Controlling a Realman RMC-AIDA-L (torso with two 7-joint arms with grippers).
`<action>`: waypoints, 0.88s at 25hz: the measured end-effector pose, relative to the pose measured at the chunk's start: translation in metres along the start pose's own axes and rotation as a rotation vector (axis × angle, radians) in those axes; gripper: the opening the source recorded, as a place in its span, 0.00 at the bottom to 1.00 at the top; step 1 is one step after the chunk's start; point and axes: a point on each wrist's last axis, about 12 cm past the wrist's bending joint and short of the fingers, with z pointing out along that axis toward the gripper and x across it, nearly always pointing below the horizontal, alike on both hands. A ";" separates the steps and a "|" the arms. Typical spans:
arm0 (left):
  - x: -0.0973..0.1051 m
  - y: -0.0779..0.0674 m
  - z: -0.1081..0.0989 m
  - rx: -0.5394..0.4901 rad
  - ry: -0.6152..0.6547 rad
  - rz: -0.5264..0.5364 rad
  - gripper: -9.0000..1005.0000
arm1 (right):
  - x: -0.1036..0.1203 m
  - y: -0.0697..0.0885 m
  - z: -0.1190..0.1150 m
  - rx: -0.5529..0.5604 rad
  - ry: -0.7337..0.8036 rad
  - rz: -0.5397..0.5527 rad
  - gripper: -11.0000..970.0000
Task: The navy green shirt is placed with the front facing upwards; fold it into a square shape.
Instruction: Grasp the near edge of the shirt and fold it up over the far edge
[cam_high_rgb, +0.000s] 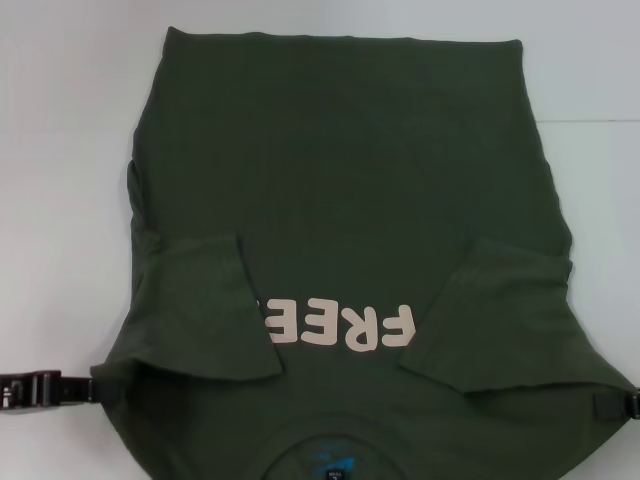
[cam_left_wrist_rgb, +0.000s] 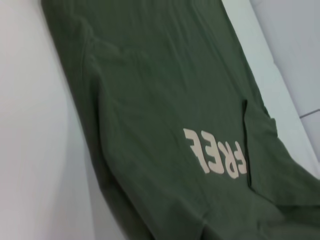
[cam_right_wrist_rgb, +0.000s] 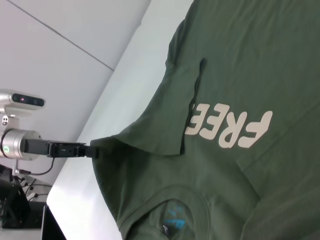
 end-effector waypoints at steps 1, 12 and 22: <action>-0.001 0.001 -0.002 0.003 -0.020 -0.005 0.06 | 0.000 0.000 0.000 -0.001 -0.005 0.002 0.06; -0.002 0.007 -0.018 0.004 -0.155 -0.047 0.06 | -0.002 -0.003 -0.003 0.003 -0.113 0.028 0.06; -0.003 0.007 -0.028 0.063 -0.326 -0.046 0.06 | -0.010 -0.009 -0.009 0.026 -0.271 0.060 0.06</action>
